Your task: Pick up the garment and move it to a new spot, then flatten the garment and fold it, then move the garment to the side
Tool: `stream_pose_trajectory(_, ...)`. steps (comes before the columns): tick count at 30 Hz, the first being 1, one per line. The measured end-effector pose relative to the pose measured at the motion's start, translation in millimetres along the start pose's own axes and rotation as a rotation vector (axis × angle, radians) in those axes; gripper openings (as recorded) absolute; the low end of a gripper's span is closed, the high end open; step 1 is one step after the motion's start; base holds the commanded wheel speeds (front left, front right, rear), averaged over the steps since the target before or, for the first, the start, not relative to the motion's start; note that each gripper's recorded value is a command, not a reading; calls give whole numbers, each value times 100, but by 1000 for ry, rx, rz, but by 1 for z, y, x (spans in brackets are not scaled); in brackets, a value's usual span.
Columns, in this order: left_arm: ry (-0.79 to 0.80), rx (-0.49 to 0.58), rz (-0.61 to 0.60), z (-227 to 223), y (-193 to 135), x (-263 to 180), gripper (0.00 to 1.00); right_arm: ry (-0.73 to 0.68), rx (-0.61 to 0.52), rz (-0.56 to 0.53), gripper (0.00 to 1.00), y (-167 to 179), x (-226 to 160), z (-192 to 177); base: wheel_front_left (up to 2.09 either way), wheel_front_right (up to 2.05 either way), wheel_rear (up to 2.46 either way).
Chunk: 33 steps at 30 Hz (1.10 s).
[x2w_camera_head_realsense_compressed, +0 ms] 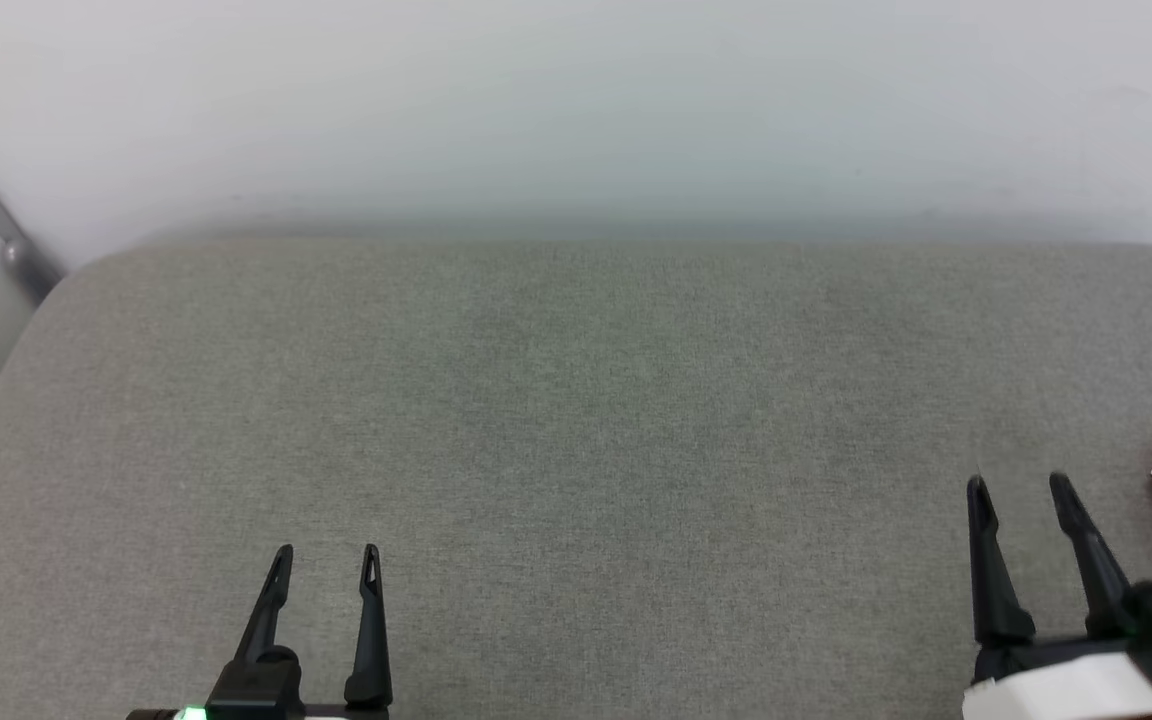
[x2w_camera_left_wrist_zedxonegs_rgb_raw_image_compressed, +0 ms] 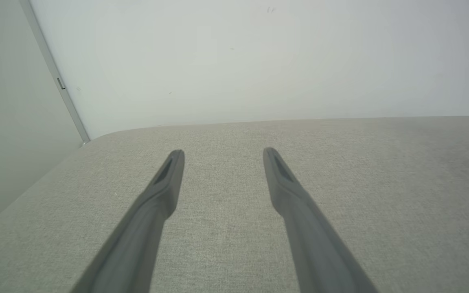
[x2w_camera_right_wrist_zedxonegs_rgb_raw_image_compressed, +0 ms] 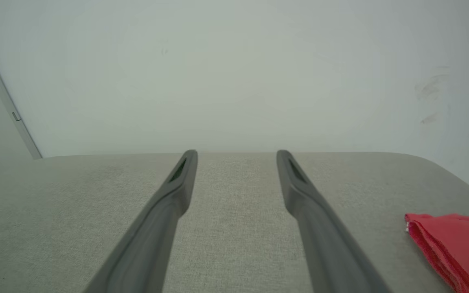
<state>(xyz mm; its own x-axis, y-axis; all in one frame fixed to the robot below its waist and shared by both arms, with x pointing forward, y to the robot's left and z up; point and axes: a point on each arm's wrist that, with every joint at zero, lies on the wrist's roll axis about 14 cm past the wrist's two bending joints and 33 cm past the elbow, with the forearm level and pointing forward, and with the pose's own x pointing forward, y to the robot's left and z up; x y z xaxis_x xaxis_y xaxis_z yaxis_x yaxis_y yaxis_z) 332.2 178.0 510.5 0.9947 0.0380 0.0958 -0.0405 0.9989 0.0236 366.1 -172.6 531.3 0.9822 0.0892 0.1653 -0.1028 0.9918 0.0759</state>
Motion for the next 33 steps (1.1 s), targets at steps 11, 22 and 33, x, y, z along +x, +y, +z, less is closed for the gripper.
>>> stream_pose_trajectory(11, 7, -6, 9, -2, 2, -14, 100, 46, 72, -41, 100, -5, -40, -10, 0, 0, 0)
stream_pose_trajectory(22, 15, -20, 5, -4, 2, -17, 100, 56, 77, -51, 100, -8, -47, -12, 0, 0, 0)
stream_pose_trajectory(33, 82, -60, 12, -22, 2, -21, 0, 116, 118, -69, 0, -9, -55, -30, 0, 0, 0)
